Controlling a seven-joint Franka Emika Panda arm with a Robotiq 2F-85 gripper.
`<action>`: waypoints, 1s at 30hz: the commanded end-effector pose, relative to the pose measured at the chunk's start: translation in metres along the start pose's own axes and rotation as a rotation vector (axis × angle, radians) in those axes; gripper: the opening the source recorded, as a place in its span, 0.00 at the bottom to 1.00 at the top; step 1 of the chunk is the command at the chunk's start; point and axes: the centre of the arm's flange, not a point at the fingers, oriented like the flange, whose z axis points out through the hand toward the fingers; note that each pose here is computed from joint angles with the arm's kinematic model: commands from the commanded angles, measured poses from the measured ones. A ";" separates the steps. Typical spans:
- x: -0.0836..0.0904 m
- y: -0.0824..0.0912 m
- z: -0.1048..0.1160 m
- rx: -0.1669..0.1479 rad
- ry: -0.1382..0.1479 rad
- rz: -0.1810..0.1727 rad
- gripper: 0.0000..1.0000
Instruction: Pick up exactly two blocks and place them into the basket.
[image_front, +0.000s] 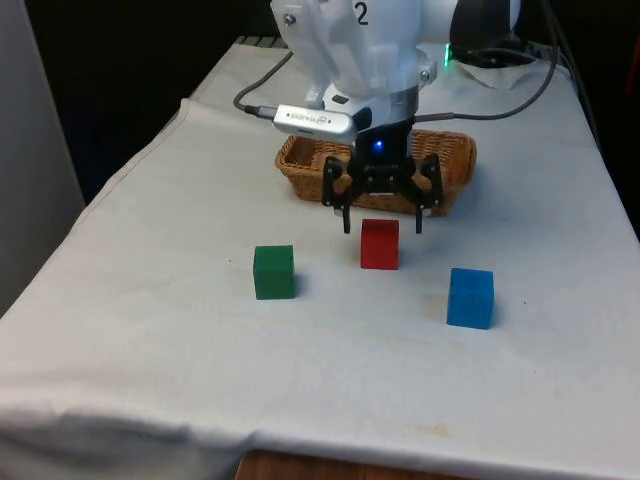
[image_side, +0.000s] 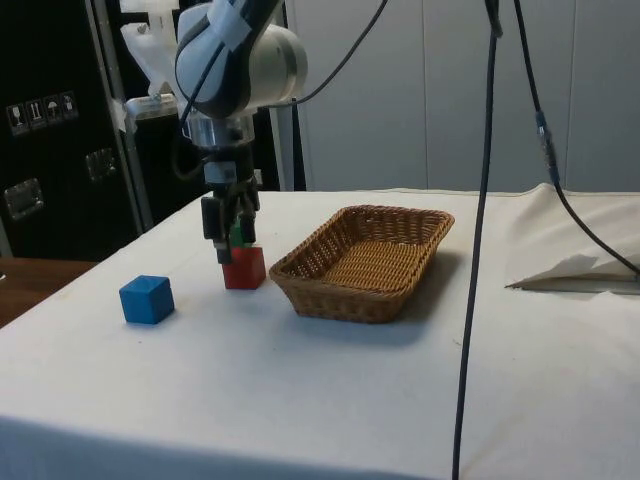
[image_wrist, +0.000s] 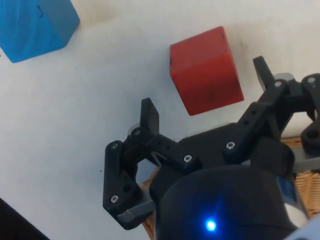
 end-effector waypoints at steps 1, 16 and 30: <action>0.002 0.000 0.000 0.001 0.003 0.003 1.00; 0.001 0.001 0.015 -0.010 -0.008 0.000 1.00; 0.000 0.001 0.026 -0.014 -0.019 -0.003 0.45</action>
